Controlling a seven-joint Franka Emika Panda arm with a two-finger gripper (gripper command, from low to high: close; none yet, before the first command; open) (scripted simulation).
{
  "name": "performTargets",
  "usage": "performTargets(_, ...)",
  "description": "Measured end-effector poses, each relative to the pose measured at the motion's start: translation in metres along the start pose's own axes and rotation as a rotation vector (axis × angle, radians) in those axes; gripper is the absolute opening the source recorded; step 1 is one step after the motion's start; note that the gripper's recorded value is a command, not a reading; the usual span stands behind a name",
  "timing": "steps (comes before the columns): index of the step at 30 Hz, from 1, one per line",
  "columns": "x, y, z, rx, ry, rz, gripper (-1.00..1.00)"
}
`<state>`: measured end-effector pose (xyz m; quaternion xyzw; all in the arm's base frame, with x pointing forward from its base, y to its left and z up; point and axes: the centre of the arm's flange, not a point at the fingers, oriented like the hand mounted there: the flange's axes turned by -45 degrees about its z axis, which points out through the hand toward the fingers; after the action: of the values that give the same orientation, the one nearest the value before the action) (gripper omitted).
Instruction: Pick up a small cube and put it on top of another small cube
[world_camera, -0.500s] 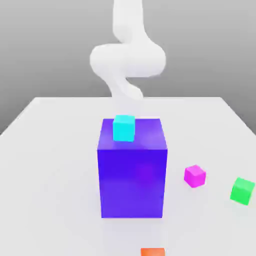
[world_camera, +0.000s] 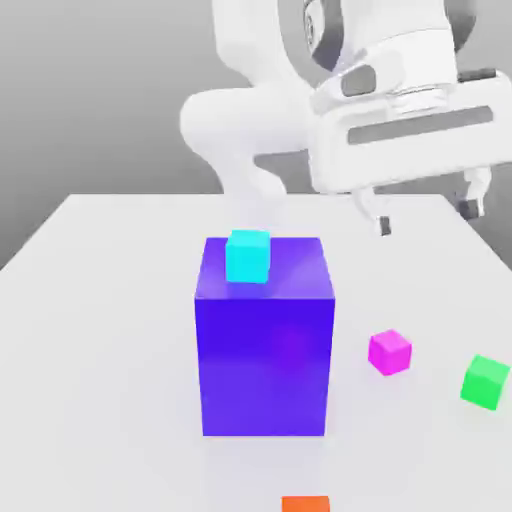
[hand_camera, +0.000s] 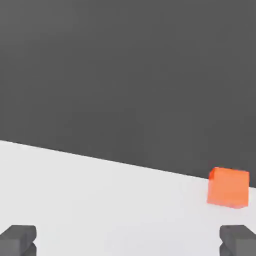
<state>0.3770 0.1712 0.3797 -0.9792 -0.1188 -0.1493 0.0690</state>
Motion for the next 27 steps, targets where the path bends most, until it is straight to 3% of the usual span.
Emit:
performTargets(12, -0.174, -0.059, 0.138, -0.061, -0.305, -0.188, 0.0)
performTargets(27, -0.198, -0.057, 0.194, -0.058, -0.32, -0.204, 0.0)
